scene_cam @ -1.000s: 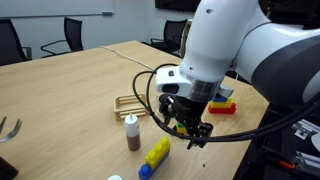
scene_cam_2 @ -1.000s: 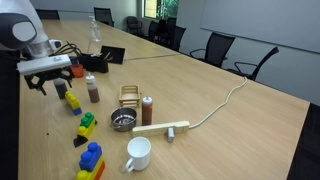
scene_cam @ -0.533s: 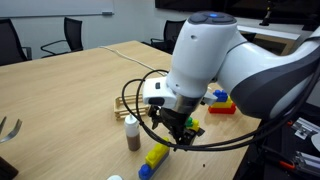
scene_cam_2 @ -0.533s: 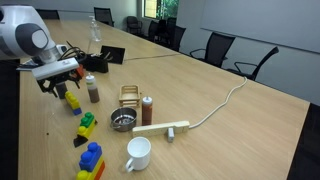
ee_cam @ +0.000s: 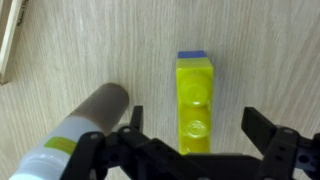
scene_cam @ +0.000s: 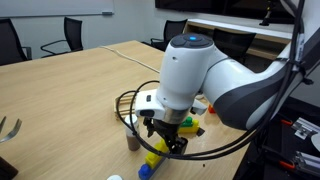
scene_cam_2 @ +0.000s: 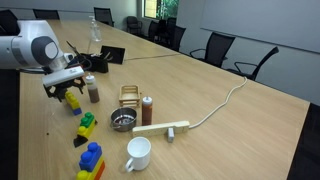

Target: Put the yellow and blue stack of blocks on top of the yellow and green stack of blocks

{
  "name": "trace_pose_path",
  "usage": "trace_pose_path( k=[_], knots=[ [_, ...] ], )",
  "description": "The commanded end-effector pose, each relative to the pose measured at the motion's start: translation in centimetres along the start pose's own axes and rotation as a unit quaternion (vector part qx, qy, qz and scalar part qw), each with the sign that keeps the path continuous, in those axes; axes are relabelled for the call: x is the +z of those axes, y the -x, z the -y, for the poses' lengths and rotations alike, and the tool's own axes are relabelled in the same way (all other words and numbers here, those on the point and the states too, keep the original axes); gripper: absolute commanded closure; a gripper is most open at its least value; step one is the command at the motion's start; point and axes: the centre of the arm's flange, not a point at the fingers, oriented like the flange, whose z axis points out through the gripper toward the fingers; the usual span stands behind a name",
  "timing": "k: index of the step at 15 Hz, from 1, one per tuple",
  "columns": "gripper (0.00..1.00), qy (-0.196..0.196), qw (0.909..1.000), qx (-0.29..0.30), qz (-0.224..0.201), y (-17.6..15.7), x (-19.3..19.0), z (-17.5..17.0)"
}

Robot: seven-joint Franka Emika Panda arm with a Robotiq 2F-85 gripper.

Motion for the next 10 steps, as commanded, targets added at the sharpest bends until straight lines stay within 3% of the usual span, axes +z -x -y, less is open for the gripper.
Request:
trace_pose_path(
  k=[1, 5, 6, 7, 10],
  knots=[
    [0.00, -0.009, 1.0000, 0.001, 0.004, 0.4, 1.3, -0.2],
    [0.02, -0.022, 0.9997, -0.002, 0.008, 0.6, 2.8, 0.1],
    [0.07, -0.024, 0.9997, -0.002, 0.008, 0.6, 3.0, 0.2],
    [0.27, -0.023, 0.9997, -0.002, 0.008, 0.6, 3.1, 0.2],
    [0.44, -0.018, 0.9998, -0.001, 0.009, 0.8, 2.9, 0.1]
  ],
)
